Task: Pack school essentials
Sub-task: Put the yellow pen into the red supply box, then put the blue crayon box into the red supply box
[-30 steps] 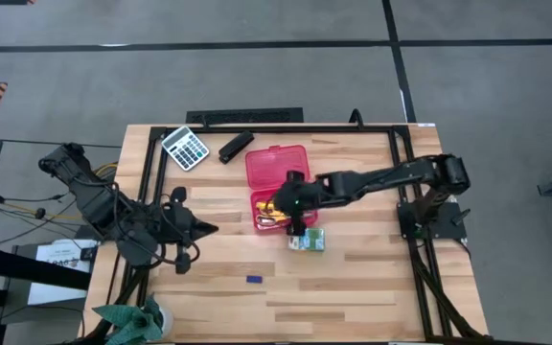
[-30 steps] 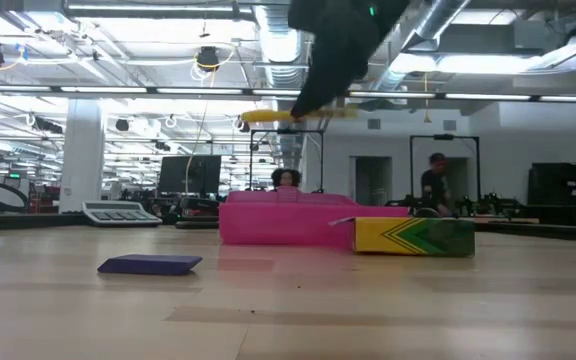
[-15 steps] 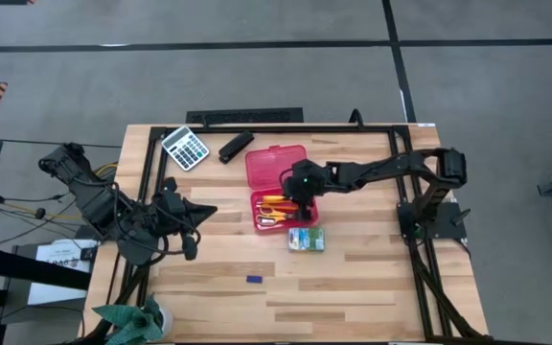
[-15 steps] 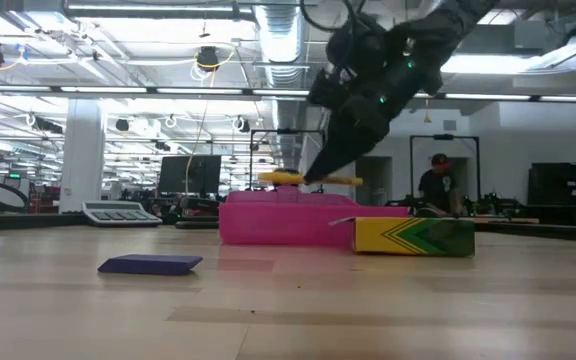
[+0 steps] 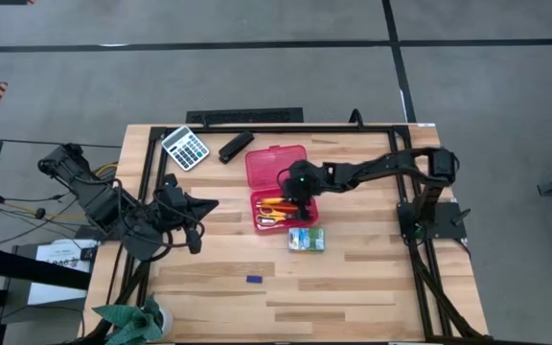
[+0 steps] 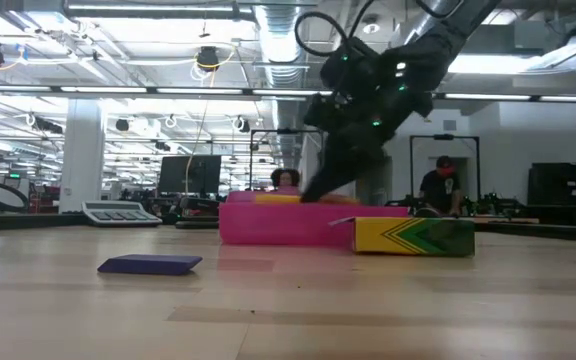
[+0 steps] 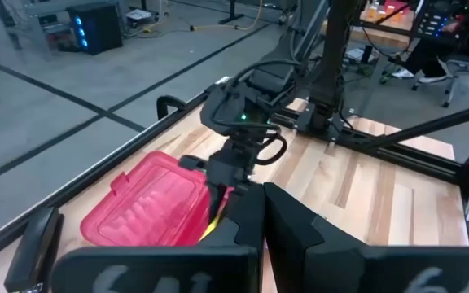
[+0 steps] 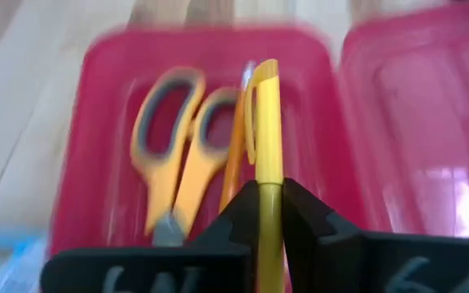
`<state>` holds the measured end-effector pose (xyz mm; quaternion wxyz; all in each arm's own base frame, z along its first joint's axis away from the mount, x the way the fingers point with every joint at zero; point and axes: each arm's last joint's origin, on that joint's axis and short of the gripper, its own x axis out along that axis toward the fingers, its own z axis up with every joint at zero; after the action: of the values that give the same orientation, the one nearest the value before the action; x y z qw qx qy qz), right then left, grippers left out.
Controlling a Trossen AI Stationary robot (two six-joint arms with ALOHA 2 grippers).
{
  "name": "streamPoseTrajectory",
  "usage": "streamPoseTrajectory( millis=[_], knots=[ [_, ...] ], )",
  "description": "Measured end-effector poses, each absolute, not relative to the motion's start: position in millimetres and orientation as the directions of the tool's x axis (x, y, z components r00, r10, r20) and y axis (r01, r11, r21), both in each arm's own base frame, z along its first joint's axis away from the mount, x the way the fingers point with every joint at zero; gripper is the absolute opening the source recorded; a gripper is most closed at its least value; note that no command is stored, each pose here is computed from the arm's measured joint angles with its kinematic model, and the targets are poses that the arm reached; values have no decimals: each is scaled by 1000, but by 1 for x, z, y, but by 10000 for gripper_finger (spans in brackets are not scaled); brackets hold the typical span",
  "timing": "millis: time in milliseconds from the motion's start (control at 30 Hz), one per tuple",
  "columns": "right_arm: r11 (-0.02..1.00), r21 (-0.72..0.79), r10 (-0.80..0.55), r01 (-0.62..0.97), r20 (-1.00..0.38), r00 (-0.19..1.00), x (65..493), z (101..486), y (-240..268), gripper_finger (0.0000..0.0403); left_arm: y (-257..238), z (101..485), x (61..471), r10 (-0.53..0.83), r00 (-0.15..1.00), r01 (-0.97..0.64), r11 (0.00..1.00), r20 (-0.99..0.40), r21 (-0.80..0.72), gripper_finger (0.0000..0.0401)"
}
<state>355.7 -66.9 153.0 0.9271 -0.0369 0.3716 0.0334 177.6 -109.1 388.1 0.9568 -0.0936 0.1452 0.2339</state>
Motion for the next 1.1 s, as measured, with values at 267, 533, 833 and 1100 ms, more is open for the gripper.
streamPoseTrajectory(
  millis=[267, 533, 833, 1100],
  knots=[
    [997, -40, 24, -73, -701, 713, 357, 145, -72, 60, -109, 388, 177, 422, 847, -477, 872, -323, -108, 0],
    [998, -42, 6, -49, -699, 715, 356, 145, -79, 97, -110, 387, 177, 394, 852, -454, 884, -345, -113, 0],
    [998, 59, 67, -34, -736, 674, 350, 181, -70, 159, -112, 385, 177, 312, 862, -392, 910, -400, -135, 0],
    [988, 143, 149, -55, -800, 581, 308, 249, -21, 198, -111, 377, 173, 248, 827, -354, 927, -504, -124, 18]
  ],
)
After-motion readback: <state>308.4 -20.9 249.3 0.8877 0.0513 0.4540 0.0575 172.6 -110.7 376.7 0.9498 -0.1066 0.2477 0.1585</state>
